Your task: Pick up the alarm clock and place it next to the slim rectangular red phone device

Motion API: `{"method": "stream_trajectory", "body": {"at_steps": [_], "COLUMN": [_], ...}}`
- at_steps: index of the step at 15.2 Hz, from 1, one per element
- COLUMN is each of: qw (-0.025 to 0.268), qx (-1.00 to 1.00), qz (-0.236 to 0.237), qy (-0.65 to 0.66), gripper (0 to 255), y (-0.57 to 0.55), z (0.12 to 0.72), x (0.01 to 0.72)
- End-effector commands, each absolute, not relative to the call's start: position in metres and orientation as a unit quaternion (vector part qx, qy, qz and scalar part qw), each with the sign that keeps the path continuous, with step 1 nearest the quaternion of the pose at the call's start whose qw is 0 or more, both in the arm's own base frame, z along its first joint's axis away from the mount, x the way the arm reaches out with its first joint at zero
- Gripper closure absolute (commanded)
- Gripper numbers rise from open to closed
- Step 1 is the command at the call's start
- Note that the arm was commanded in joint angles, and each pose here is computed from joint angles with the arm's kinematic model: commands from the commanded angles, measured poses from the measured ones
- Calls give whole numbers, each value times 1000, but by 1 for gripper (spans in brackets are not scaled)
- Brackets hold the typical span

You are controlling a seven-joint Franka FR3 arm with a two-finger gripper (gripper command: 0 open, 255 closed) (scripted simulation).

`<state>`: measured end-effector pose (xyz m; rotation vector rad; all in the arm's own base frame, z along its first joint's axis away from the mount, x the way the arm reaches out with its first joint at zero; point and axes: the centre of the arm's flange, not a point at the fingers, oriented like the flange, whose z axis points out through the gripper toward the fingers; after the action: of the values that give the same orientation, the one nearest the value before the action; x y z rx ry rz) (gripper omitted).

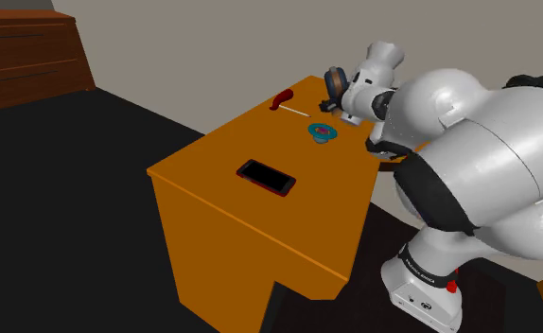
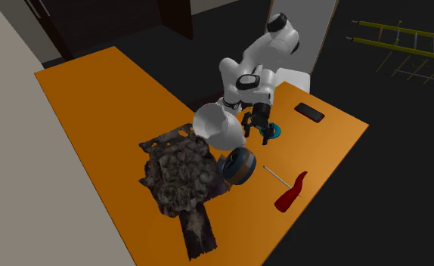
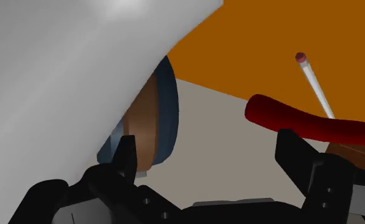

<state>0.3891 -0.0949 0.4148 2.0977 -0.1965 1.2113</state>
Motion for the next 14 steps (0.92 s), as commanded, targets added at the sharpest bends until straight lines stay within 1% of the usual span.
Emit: {"method": "stream_trajectory", "body": {"at_steps": [1,7,14], "qw": [372,439,439], "qx": [779,675,675], "qz": [500,589,589], "qy": [-76,-70,-70], "gripper": [0,0,0], "y": [-112,-151,-176], "z": [406,412,415], "x": [403,437,464]}}
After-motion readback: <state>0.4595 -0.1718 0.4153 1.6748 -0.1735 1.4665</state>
